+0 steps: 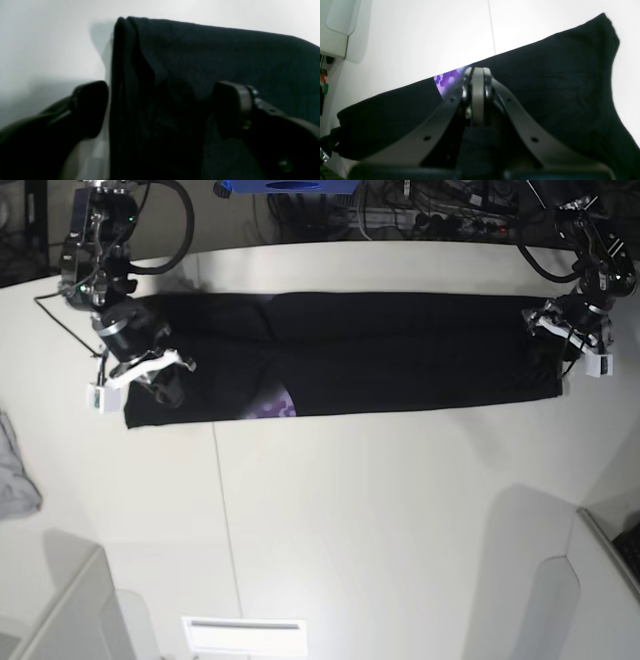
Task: Fold the T-shirt properly
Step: 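Grasp the strip's end with the left gripper, then fold the strip's end held by the left gripper toward the right gripper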
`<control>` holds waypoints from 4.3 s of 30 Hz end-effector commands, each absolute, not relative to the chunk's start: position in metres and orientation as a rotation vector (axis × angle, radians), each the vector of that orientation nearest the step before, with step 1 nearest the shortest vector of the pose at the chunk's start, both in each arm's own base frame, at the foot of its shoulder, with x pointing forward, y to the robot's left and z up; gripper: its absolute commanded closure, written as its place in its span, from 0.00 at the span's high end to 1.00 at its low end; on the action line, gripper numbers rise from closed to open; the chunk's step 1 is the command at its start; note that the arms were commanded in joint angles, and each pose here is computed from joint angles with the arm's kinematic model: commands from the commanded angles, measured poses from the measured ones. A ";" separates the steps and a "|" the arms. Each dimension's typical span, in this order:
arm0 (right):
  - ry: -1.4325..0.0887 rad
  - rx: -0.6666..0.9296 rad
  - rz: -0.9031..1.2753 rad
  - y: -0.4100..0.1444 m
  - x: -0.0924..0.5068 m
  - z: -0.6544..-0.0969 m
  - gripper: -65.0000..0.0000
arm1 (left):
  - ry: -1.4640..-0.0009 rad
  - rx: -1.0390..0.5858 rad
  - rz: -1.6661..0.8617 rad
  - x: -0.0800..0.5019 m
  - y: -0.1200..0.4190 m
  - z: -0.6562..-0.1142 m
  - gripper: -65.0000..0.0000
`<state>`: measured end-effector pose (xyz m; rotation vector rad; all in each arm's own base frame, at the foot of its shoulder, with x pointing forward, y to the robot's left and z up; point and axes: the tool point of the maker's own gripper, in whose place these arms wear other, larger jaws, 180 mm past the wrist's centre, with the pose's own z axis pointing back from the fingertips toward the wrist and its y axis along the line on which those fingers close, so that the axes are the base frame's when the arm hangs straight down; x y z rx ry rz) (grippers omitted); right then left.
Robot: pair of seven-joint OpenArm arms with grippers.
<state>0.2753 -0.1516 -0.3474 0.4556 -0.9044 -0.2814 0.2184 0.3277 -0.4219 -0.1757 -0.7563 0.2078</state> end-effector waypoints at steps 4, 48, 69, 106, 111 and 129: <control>-0.949 0.456 -0.275 -0.155 0.279 -0.336 0.00 | -0.644 -0.166 0.198 0.200 0.326 -0.439 0.25; -0.943 0.481 -0.303 -0.148 0.279 -0.338 0.00 | -0.768 -0.318 -0.195 0.241 0.152 -0.375 0.00; -0.942 0.469 -0.305 -0.152 0.278 -0.339 0.00 | -0.712 -0.496 -0.204 0.262 0.055 -0.367 0.00; -0.946 0.471 -0.305 -0.152 0.279 -0.338 0.00 | -0.674 -0.537 -0.229 0.264 0.032 -0.372 0.00; -0.946 0.471 -0.305 -0.152 0.279 -0.338 0.00 | -0.670 -0.539 -0.229 0.263 0.031 -0.373 0.15; -0.946 0.471 -0.307 -0.152 0.279 -0.338 0.00 | -0.609 -0.607 -0.354 0.251 -0.015 -0.380 0.62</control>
